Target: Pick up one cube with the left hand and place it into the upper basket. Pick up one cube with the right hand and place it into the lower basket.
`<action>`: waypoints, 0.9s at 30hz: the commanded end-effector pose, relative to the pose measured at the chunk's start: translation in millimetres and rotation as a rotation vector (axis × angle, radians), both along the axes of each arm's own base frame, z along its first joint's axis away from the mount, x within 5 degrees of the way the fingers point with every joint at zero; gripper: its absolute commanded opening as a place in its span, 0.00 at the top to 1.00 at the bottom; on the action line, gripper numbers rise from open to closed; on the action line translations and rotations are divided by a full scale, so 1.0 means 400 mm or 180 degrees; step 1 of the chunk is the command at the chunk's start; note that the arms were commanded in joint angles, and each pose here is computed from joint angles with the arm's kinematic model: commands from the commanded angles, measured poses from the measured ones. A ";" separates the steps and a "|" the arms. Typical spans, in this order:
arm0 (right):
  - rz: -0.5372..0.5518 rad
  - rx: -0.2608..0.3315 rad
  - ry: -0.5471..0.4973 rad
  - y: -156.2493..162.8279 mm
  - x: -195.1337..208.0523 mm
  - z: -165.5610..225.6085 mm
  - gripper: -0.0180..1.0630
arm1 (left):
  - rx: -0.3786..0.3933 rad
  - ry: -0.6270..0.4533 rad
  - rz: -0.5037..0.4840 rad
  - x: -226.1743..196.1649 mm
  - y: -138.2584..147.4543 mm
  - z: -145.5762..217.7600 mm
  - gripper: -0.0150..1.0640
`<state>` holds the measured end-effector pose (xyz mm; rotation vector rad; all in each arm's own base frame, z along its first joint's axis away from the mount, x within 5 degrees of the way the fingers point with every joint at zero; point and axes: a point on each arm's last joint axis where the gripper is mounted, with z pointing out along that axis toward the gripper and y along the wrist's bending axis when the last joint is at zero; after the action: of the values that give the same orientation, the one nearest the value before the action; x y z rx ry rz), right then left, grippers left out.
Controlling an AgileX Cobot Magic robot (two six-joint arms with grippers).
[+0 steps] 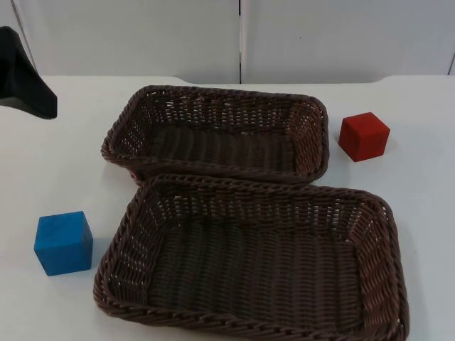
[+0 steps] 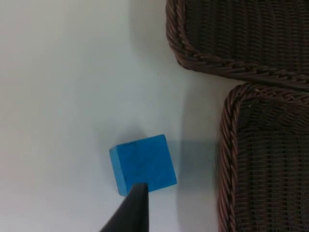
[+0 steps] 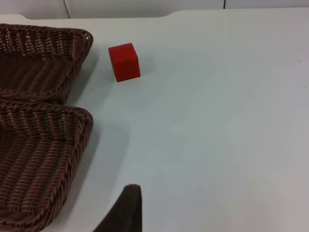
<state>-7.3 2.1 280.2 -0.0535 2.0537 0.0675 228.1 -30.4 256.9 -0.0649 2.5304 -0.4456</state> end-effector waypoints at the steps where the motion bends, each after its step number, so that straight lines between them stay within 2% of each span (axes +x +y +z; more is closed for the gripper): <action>1: -0.0020 -0.0001 -0.0034 0.000 0.000 0.001 0.01 | -0.0033 -0.0024 0.0015 0.003 -0.004 0.005 0.07; 27: -0.0032 0.0022 -0.0032 0.000 0.000 0.001 0.01 | -0.0004 -0.0039 -0.0008 0.003 -0.003 0.005 0.07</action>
<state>-7.3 2.1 280.2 -0.0479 2.0539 0.0709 228.3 -30.3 257.0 -0.0657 2.5282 -0.4444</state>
